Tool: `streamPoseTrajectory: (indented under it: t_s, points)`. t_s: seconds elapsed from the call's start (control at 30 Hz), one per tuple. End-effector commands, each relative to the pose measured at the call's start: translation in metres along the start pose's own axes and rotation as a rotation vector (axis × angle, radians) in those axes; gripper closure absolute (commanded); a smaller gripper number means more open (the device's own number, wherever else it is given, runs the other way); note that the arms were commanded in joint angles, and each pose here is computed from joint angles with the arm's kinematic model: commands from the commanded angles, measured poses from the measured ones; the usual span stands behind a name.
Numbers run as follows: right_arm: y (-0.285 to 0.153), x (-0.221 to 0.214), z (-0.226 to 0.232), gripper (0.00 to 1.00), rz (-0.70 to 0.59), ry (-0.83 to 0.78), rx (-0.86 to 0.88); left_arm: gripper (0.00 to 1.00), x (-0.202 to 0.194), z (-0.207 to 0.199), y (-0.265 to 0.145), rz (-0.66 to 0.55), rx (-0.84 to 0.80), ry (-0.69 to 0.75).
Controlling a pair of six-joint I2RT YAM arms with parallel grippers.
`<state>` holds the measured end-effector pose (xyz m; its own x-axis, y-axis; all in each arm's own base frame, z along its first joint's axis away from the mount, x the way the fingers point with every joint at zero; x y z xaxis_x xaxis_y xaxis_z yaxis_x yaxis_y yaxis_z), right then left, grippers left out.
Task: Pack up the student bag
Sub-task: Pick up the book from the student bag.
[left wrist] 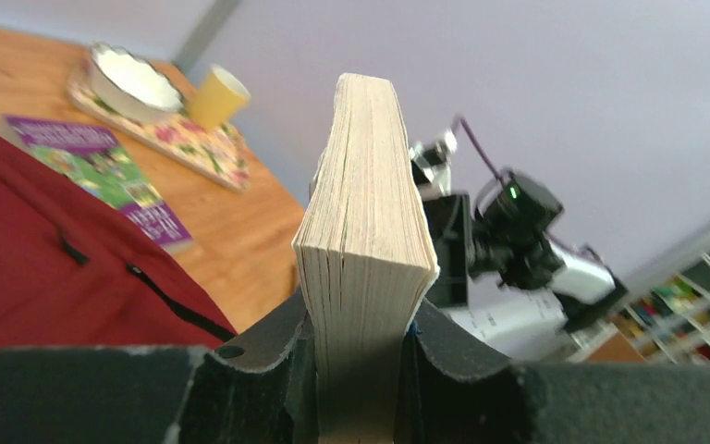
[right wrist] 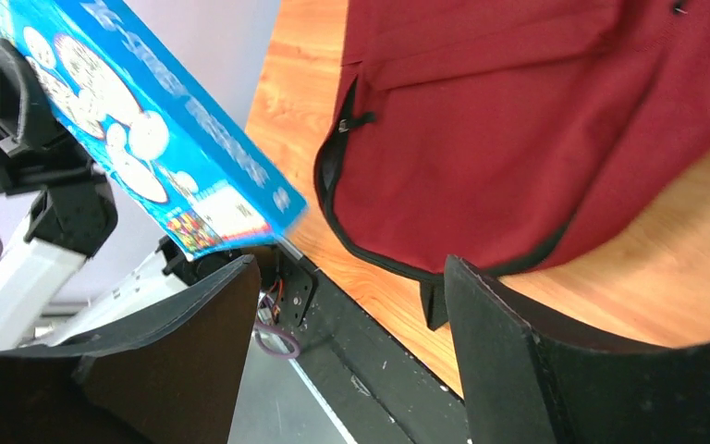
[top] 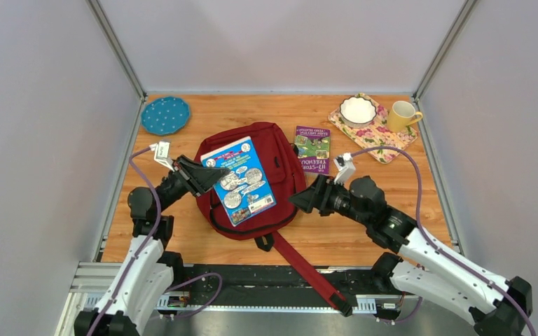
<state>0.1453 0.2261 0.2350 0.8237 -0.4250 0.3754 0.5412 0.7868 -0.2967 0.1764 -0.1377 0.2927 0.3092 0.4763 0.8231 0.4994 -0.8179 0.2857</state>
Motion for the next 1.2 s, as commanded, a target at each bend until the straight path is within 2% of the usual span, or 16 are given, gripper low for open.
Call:
streamPoseTrajectory:
  t_s: [0.0,0.03,0.07,0.13,0.3,0.47,0.73,0.97,1.17]
  points:
    - [-0.015,0.008,-0.009,0.24,-0.157,0.135,0.028,1.0,0.015,0.023,-0.008,-0.215,0.227,0.073]
    - [-0.015,0.002,-0.018,0.24,-0.152,0.149,0.026,1.0,0.021,0.015,-0.012,-0.286,0.208,0.096]
    - [-0.018,0.003,-0.01,0.24,-0.155,0.164,0.081,1.0,0.018,0.022,-0.018,-0.345,0.239,0.042]
    - [-0.018,-0.001,-0.008,0.24,-0.132,0.166,0.121,1.0,0.022,0.015,-0.022,-0.416,0.204,0.045]
    - [-0.009,-0.014,0.012,0.24,-0.032,0.17,0.254,1.0,0.025,0.013,-0.022,-0.453,0.173,-0.061]
    - [0.012,-0.021,0.026,0.23,0.009,0.186,0.295,1.0,0.034,0.006,-0.031,-0.584,0.105,-0.173]
    - [0.03,-0.027,0.062,0.23,0.055,0.191,0.464,1.0,0.034,0.005,-0.034,-0.608,0.092,-0.227]
    - [0.04,-0.024,0.081,0.23,0.053,0.177,0.535,1.0,0.029,0.008,-0.035,-0.61,0.099,-0.265]
    - [0.062,-0.02,0.076,0.22,0.02,0.18,0.462,1.0,0.024,0.013,-0.033,-0.59,0.098,-0.342]
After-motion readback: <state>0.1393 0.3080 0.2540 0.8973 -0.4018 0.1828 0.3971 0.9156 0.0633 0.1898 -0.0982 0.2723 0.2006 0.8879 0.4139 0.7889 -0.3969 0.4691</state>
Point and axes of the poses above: each gripper's point midway between its finger pads, its own y axis out along the fingers, its own z axis along the line the jaws close on, x = y × z, the point moved 5 cm from there along -y, back along the fingers, and after that the axes turned 15 degrees about y, right-handed, at the moved point
